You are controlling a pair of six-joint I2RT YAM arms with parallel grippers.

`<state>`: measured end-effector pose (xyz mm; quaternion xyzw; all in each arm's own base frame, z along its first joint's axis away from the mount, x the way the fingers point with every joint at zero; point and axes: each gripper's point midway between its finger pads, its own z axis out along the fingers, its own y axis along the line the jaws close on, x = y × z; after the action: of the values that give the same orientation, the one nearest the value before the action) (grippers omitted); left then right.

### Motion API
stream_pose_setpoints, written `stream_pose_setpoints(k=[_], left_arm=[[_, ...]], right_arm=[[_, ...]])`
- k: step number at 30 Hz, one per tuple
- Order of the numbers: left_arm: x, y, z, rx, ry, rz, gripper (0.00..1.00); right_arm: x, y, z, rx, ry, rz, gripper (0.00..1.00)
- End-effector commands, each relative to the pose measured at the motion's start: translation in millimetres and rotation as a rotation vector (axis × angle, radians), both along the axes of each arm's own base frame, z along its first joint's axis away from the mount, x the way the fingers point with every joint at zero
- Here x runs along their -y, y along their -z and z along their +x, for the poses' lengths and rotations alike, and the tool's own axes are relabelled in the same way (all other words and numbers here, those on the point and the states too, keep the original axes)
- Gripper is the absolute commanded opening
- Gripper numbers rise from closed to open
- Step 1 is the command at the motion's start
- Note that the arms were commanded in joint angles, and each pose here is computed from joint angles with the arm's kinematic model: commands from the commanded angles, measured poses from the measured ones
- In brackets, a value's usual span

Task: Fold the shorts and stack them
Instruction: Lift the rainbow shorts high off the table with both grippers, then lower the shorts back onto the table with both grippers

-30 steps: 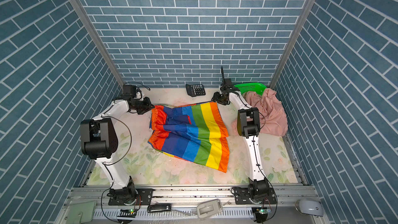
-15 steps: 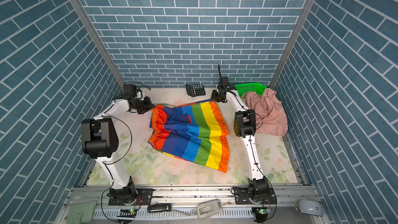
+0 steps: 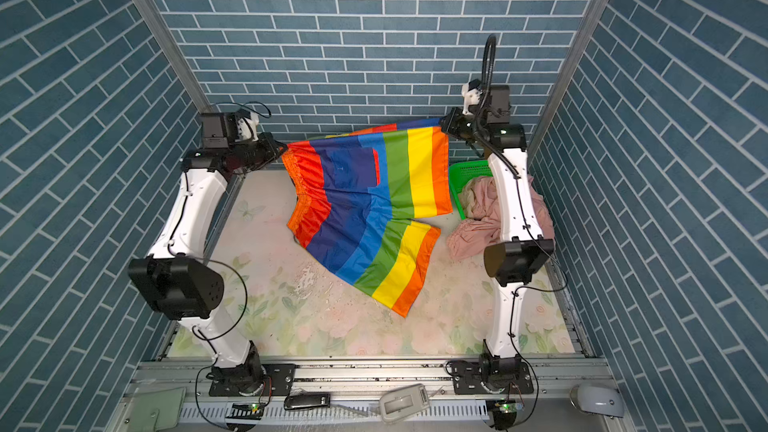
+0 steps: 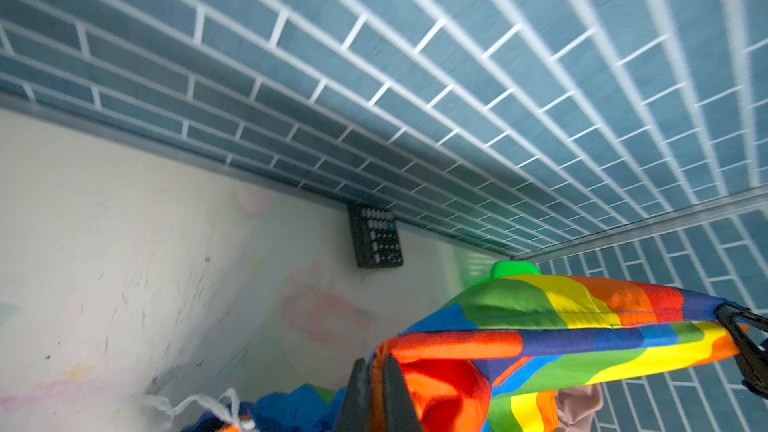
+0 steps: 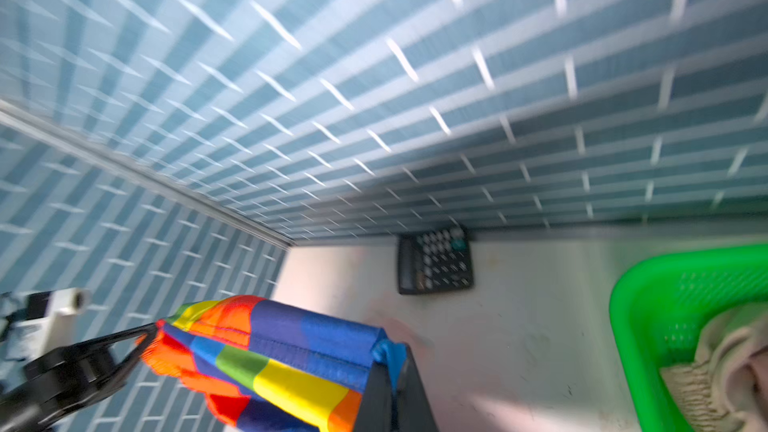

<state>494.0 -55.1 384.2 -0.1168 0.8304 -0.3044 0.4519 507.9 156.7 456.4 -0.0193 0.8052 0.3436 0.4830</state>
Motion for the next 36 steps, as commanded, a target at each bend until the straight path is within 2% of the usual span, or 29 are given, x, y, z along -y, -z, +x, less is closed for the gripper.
stream_pose_setpoints(k=[1, 7, 11, 14, 16, 19, 22, 24, 30, 33, 36], left_arm=[[-26.2, -57.1, -35.0, 0.114, -0.120, 0.010, 0.00], [-27.5, -136.6, -126.2, 0.309, -0.174, -0.001, 0.00], [-26.3, -186.4, -179.2, 0.415, -0.195, -0.034, 0.00], [-29.2, -212.7, -203.2, 0.465, -0.225, -0.052, 0.00], [-32.3, -218.9, -203.1, 0.471, -0.240, -0.047, 0.00], [-41.3, -201.0, -176.1, 0.400, -0.260, -0.033, 0.00], [-48.8, -150.5, -131.8, 0.251, -0.260, -0.040, 0.00], [-50.9, -103.5, -99.0, 0.139, -0.248, -0.047, 0.00], [-49.9, 53.2, -11.9, -0.159, -0.212, -0.115, 0.00], [-38.9, 117.8, 18.0, -0.242, -0.177, -0.183, 0.00], [-33.0, 156.2, 46.0, -0.267, -0.157, -0.181, 0.00]], right_arm=[[31.8, -66.3, -51.3, 0.121, 0.064, 0.009, 0.00], [38.5, -142.9, -145.5, 0.331, 0.033, 0.018, 0.00], [48.0, -184.5, -191.0, 0.462, 0.039, 0.047, 0.00], [56.7, -204.2, -200.1, 0.502, 0.039, 0.101, 0.00], [61.6, -207.3, -189.1, 0.491, 0.030, 0.147, 0.00], [70.6, -184.0, -143.2, 0.410, 0.058, 0.163, 0.00], [73.7, -133.6, -80.2, 0.274, 0.068, 0.157, 0.00], [72.5, -85.7, -32.7, 0.158, 0.057, 0.161, 0.00], [66.0, 66.6, 76.6, -0.109, 0.054, 0.134, 0.00], [62.0, 125.1, 110.7, -0.177, 0.056, 0.116, 0.00], [58.7, 164.3, 134.1, -0.205, 0.050, 0.117, 0.00]])
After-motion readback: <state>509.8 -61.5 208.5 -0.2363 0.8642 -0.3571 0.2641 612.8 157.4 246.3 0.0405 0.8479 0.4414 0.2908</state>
